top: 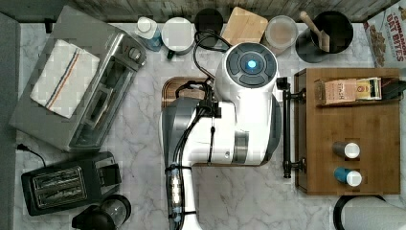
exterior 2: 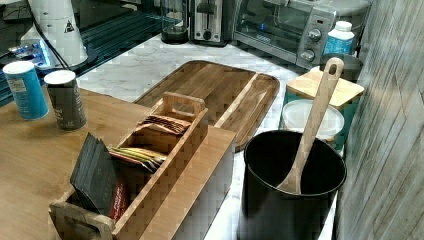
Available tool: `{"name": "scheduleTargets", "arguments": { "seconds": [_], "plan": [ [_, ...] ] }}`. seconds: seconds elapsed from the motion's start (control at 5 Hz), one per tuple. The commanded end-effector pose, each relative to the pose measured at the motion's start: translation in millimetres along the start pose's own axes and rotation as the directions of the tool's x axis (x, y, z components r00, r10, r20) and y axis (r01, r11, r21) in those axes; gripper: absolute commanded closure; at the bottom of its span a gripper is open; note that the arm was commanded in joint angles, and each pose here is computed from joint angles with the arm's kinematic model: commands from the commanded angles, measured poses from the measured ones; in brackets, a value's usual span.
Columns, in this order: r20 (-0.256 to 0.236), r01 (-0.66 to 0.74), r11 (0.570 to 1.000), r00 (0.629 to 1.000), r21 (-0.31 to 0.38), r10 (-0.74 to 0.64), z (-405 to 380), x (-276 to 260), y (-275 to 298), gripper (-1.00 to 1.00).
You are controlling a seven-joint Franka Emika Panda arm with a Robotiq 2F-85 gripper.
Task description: Open the drawer.
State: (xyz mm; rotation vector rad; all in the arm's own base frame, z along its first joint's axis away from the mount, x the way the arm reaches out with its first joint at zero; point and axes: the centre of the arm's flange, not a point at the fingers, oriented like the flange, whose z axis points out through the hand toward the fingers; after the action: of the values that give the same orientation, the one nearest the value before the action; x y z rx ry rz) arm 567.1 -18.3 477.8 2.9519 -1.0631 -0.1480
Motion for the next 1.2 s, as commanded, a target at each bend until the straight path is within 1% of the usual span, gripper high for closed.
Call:
{"name": "scheduleTargets", "arguments": {
  "seconds": [0.2, 0.4, 0.6, 0.8, 1.0, 1.2],
  "plan": [
    [0.009, -0.001, 1.0, 1.0, -0.002, 0.001, 4, -1, 0, -1.0],
    [0.024, 0.092, 0.996, 0.996, -0.017, -0.091, 12, -4, 21, -1.0],
    [-0.01, 0.27, 0.962, 0.963, -0.049, -0.271, 10, 2, 50, -1.0],
    [-0.068, 0.386, 0.917, 0.917, -0.097, -0.393, 8, 18, 79, -1.0],
    [-0.115, 0.46, 0.879, 0.873, -0.129, -0.474, 12, 38, 106, -1.0],
    [-0.117, 0.478, 0.86, 0.857, -0.179, -0.501, 30, 55, 121, -1.0]
  ]
}}
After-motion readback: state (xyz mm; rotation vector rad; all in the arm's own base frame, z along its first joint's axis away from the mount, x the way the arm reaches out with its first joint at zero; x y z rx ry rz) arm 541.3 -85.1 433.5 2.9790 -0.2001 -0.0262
